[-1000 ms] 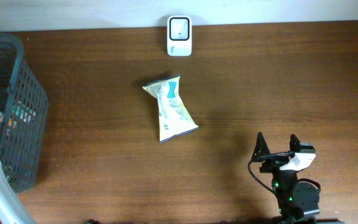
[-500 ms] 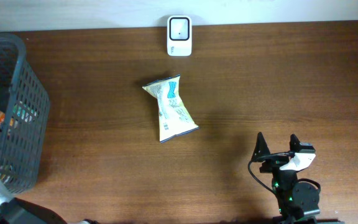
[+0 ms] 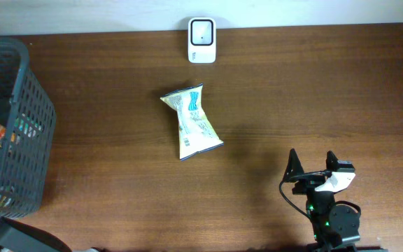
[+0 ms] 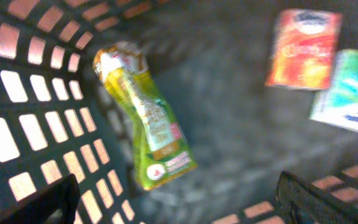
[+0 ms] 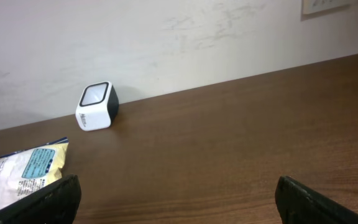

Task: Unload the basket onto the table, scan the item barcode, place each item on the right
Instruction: 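Reach the left gripper back into the basket toward the green tea pouch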

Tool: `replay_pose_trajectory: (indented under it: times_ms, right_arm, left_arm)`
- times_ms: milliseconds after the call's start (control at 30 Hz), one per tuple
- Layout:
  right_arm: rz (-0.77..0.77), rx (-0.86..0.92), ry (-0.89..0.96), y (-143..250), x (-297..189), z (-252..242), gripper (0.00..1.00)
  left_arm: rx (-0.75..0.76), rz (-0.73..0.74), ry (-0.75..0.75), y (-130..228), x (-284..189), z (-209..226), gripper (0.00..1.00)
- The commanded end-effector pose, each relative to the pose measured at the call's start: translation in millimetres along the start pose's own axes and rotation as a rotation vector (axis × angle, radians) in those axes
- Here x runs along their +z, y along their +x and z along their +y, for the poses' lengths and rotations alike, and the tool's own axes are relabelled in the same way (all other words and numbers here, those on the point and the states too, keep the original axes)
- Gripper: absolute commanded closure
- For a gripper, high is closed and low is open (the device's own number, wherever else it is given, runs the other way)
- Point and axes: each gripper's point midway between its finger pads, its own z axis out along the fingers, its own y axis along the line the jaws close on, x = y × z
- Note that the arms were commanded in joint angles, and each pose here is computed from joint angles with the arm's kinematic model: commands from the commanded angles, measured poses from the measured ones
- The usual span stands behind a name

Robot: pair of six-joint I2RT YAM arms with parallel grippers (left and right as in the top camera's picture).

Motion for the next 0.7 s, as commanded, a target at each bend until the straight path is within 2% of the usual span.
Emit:
replay_pose_trajectory:
  times_ms: [0,267,433,667]
  right_arm:
    - [0.009,0.006,0.003,3.7,0.2,-0.6,0.01]
    - [0.010,0.006,0.003,3.9,0.2,-0.6,0.01]
    - [0.010,0.006,0.003,3.8,0.2,-0.6,0.01]
    - [0.010,0.006,0.003,3.8,0.2,-0.6,0.01]
  left_arm:
    - [-0.024,0.113,-0.030,14.8,29.6,19.2,0.00]
    - [-0.038,0.171,-0.066,19.1,64.5,28.6,0.07]
    - [-0.033,0.196,-0.093,22.8,79.1,31.6,0.07]
    - [-0.032,0.187,-0.099,19.7,86.5,31.5,0.20]
